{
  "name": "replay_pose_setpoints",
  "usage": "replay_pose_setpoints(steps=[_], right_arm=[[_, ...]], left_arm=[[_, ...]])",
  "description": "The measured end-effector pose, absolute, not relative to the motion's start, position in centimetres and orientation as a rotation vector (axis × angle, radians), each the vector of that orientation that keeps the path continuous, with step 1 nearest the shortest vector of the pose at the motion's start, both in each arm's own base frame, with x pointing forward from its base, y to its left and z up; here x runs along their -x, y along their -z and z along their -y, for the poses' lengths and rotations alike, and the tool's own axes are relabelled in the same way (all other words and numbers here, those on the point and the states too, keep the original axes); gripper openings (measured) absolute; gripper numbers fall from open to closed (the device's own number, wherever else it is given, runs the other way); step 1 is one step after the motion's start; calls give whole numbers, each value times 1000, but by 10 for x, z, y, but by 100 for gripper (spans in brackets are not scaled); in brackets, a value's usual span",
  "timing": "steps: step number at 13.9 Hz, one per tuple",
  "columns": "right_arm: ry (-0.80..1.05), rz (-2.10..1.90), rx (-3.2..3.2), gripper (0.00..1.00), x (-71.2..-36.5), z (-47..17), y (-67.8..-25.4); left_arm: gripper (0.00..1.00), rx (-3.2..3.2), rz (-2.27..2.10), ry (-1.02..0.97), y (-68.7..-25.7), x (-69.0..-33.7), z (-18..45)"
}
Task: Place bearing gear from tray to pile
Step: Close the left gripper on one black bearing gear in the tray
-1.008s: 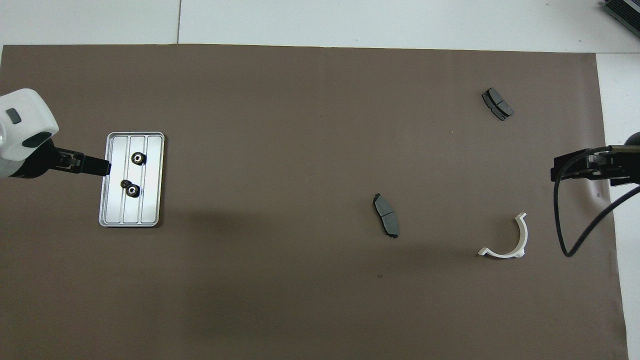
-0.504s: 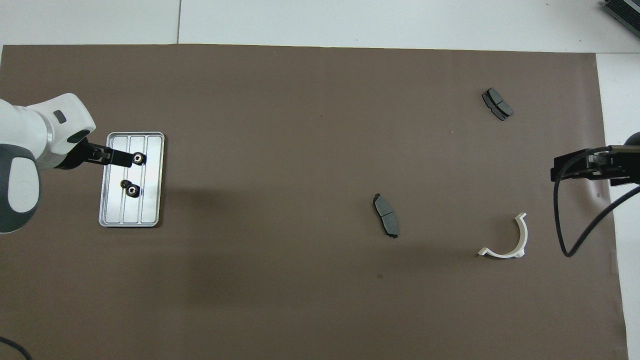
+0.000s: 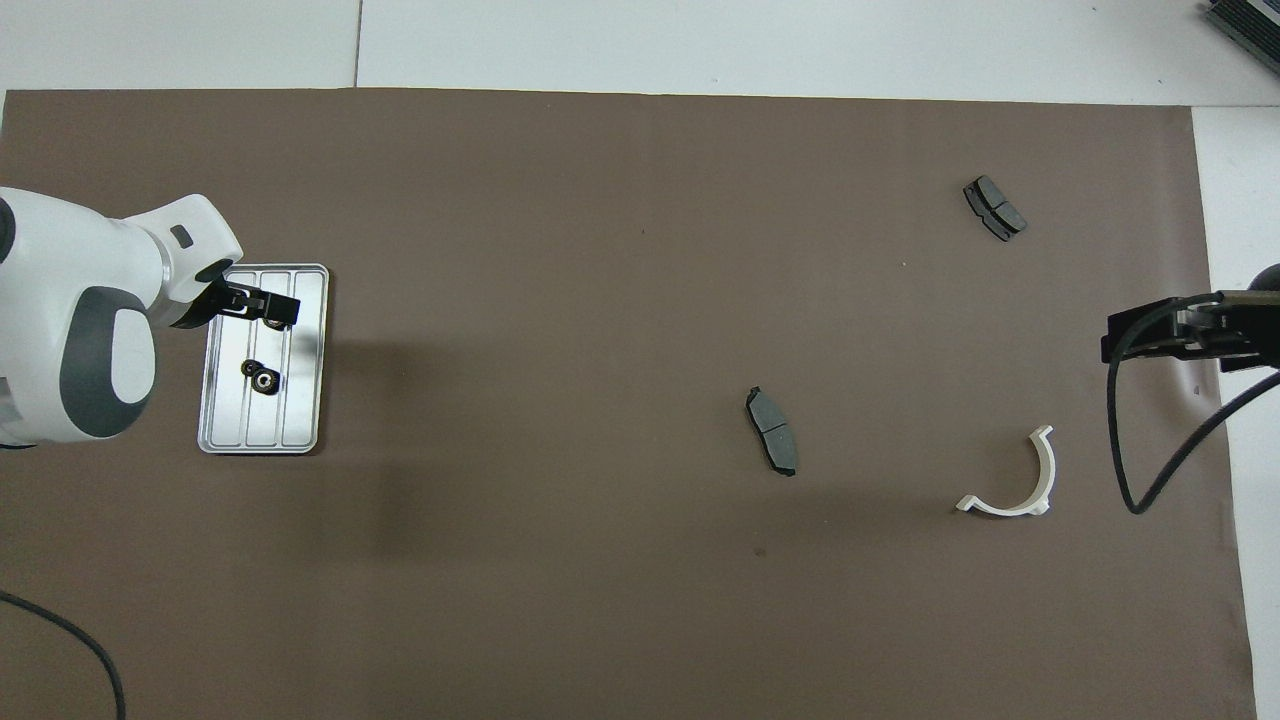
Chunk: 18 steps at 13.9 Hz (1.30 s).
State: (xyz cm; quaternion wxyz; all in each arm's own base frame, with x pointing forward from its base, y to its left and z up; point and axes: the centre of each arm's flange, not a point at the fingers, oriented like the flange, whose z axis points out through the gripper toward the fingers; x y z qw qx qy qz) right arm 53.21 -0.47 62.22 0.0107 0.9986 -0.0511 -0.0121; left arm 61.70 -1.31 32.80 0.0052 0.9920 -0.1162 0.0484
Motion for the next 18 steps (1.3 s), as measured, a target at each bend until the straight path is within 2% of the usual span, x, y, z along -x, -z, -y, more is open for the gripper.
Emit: replay_pose_setpoints(steps=[1,7,10,18], right_arm=[[38,160,-3116,100,-532,5,-622],[38,160,-3116,100,-532,5,-622],[38,160,-3116,100,-532,5,-622],[38,160,-3116,100,-532,5,-622]], left_arm=[[67,-3107,362,-155,-328,-617,12],[66,-3111,356,-196,-312,-623,11],[62,-3112,350,-198,-306,-624,10],[43,-3117,326,-196,-302,-624,1]])
